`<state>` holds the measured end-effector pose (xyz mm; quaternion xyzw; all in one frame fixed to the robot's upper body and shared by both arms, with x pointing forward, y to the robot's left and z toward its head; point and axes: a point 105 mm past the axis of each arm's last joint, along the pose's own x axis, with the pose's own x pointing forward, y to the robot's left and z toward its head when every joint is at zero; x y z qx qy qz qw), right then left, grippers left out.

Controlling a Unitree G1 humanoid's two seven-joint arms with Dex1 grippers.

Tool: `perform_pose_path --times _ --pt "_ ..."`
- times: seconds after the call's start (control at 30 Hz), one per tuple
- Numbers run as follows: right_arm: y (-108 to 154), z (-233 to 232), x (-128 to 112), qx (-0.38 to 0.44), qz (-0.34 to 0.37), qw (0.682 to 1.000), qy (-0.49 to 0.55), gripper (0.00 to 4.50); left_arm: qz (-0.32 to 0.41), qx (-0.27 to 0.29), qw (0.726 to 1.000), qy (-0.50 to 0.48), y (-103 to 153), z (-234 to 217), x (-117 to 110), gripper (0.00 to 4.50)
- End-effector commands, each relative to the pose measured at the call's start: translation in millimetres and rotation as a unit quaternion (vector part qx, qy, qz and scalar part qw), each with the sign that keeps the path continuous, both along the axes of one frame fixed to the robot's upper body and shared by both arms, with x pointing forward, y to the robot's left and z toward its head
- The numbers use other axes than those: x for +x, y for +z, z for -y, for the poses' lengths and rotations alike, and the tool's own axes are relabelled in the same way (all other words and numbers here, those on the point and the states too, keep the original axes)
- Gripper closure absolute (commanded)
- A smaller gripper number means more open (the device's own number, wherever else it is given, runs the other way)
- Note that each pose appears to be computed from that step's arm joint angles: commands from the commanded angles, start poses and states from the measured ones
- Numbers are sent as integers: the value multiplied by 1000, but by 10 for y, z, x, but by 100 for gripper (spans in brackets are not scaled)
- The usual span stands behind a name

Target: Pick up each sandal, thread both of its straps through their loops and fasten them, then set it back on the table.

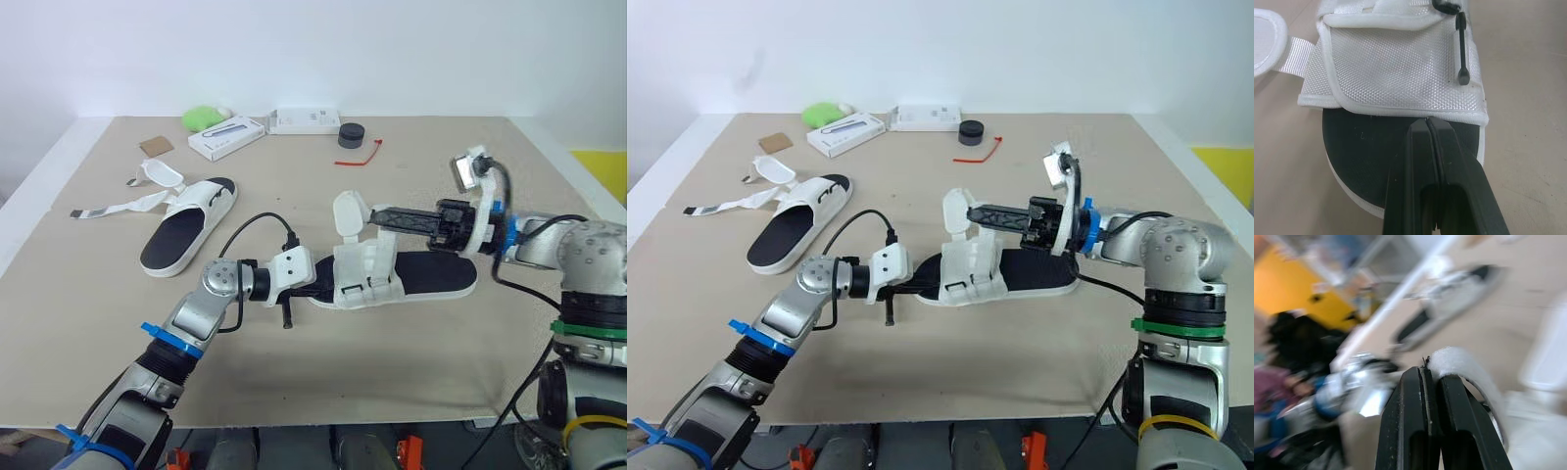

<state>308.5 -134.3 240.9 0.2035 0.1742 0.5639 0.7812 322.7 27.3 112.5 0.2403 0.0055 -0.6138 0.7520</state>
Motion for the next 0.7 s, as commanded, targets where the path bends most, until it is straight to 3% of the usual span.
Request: perform_pose_path --times 0.03,0.3,0.47,0.7 --pt "431 27 -182 62 62 995 43 445 -19 28 999 6 -176 -57 -19 450" --pt "312 -169 67 85 0 995 43 445 -17 32 999 8 -185 -77 -15 450" --pt "-185 -385 360 0 -105 994 8 445 -16 33 999 7 -187 -70 -14 450" --pt "-233 -320 260 -22 -109 993 42 445 -16 34 999 8 -212 -93 -37 450"
